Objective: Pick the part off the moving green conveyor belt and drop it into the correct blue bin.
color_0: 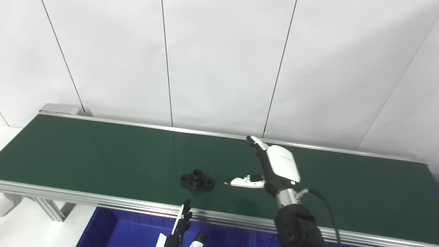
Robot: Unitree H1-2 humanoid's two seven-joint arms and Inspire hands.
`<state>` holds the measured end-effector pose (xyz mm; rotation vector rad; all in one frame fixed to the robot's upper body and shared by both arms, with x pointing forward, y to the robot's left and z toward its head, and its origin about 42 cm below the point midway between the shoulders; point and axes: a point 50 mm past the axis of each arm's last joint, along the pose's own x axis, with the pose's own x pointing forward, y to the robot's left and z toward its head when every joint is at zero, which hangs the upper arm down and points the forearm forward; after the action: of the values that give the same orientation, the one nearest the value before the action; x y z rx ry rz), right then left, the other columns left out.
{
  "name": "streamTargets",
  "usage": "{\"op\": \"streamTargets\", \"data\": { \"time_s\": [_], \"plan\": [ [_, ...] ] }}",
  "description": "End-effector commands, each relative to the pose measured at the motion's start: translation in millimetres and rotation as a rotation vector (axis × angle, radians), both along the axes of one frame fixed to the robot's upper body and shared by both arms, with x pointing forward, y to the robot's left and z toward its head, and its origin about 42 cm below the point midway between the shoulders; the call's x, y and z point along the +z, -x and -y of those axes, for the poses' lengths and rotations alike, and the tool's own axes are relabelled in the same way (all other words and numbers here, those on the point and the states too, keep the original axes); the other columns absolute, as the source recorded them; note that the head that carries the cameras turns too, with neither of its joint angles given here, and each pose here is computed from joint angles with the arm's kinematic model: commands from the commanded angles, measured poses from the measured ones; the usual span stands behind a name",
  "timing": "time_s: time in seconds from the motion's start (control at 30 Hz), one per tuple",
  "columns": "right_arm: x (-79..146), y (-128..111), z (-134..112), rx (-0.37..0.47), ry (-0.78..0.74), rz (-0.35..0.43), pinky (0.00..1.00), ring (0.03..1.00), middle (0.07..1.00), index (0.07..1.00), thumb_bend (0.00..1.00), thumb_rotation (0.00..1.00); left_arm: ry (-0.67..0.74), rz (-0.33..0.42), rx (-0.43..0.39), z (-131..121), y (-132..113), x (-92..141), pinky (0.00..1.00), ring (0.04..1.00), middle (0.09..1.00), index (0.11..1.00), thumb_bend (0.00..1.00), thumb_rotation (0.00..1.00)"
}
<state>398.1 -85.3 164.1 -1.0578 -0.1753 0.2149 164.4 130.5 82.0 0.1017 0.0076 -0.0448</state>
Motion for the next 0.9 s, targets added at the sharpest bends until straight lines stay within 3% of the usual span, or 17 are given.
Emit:
{"op": "streamTargets", "data": {
  "time_s": [0.0,0.4,0.6,0.67,0.77,0.87],
  "plan": [
    [21.5,-10.8,-12.6,-0.005,0.009,0.060,0.59,0.729,0.822,0.874,0.98,0.53,0.072,0.064,-0.016,28.6,-1.1,19.0,0.96,0.966,1.000,1.000,0.44,0.88],
    [3.3,-21.8,-29.4,0.006,0.112,-0.035,0.55,0.702,0.821,0.865,0.96,0.50,0.083,0.083,0.005,34.5,3.2,30.8,0.94,0.962,1.000,1.000,0.45,0.86],
    [-2.3,-20.2,-32.5,0.047,0.187,-0.021,0.52,0.643,0.823,0.869,0.96,0.50,0.097,0.089,0.009,38.1,6.8,36.8,0.94,0.972,1.000,1.000,0.44,0.85],
    [-3.9,-19.5,-33.4,0.064,0.219,-0.011,0.49,0.600,0.816,0.866,0.96,0.50,0.097,0.090,0.006,38.9,7.9,37.6,0.95,0.972,1.000,1.000,0.43,0.85],
    [-6.6,-18.8,-35.9,0.079,0.237,-0.019,0.36,0.490,0.810,0.858,0.94,0.50,0.095,0.093,0.006,40.8,9.6,39.3,0.96,0.972,1.000,1.000,0.43,0.86],
    [-8.7,-18.7,-39.3,0.088,0.234,-0.029,0.31,0.431,0.798,0.846,0.94,0.49,0.093,0.095,0.007,42.5,10.9,41.3,0.96,0.970,1.000,1.000,0.42,0.84]
  ]
}}
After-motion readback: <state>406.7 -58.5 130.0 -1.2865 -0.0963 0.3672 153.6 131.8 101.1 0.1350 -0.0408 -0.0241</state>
